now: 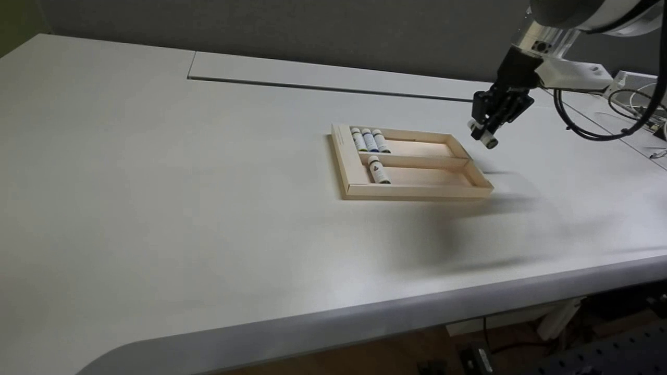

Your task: Pick up the bottle from the table and place it on the top part of the tray

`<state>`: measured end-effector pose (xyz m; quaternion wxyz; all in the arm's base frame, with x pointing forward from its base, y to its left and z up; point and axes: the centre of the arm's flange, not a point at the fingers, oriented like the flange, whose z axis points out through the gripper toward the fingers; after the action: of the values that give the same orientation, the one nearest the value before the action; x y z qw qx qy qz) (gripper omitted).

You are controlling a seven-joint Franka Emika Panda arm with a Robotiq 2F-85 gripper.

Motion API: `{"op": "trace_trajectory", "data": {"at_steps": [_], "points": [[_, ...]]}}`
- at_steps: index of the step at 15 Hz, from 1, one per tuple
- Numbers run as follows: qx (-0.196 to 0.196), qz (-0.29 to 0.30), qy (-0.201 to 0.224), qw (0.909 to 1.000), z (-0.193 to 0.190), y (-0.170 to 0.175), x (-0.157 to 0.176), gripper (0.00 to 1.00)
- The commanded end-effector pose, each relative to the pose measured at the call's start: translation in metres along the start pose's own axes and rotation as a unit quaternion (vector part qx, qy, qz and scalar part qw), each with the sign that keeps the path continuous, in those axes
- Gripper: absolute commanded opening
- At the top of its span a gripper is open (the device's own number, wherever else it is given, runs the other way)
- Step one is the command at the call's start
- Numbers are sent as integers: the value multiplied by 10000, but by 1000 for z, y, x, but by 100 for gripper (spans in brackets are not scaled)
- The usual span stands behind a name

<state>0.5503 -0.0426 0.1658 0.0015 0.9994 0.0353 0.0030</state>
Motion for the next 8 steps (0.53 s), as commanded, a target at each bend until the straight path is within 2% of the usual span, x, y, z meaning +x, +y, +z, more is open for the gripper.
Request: {"op": "trace_trajectory", "data": {"at_steps": [1, 8], "points": [[114, 109, 92, 9998, -8, -29, 28, 7], [327, 100, 25, 9994, 2, -84, 39, 7]]}}
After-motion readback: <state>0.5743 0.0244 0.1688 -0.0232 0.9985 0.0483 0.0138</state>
